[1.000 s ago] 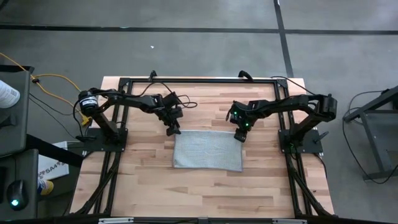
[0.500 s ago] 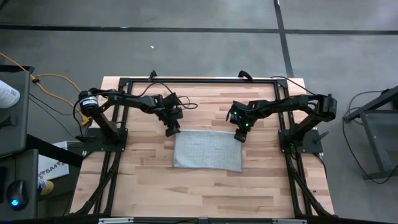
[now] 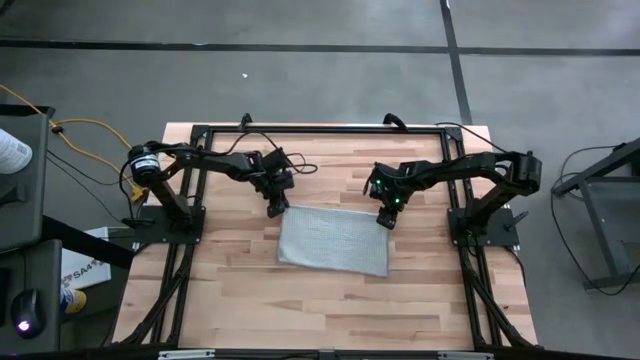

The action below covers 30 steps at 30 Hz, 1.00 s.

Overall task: Fold microfiber towels
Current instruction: Fold the gray towel on the table

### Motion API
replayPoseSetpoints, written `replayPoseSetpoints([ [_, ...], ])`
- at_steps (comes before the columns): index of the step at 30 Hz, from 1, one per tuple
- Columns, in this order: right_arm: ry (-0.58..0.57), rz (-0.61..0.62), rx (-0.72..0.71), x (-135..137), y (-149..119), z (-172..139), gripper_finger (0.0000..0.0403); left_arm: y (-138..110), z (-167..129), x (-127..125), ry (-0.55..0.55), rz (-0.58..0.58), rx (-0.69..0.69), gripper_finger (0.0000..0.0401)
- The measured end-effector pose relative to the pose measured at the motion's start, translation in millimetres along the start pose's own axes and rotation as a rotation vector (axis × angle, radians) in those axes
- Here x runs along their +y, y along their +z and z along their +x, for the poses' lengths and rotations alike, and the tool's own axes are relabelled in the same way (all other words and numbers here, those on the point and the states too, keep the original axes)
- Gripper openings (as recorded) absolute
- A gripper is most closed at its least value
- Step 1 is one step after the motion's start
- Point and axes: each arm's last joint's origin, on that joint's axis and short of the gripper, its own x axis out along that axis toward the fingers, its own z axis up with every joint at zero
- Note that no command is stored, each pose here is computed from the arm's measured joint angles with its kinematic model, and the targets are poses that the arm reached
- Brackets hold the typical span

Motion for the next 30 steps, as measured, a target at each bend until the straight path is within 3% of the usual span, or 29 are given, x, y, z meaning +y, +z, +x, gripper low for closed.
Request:
replayPoseSetpoints([
  [10,0.000,0.000,0.000,0.0,0.0,0.0,0.0093,-2.3,0.3,-1.4,-0.038,-0.061,0.018,0.0014],
  [17,0.000,0.000,0.000,0.0,0.0,0.0,0.0093,-2.2,0.1,-1.8,-0.046,-0.055,0.017,0.0063],
  [30,0.029,0.000,0.004,0.9,0.0,-0.1,0.0093,-2.4,0.1,-2.3,-0.050,0.074,0.017,0.0176],
])
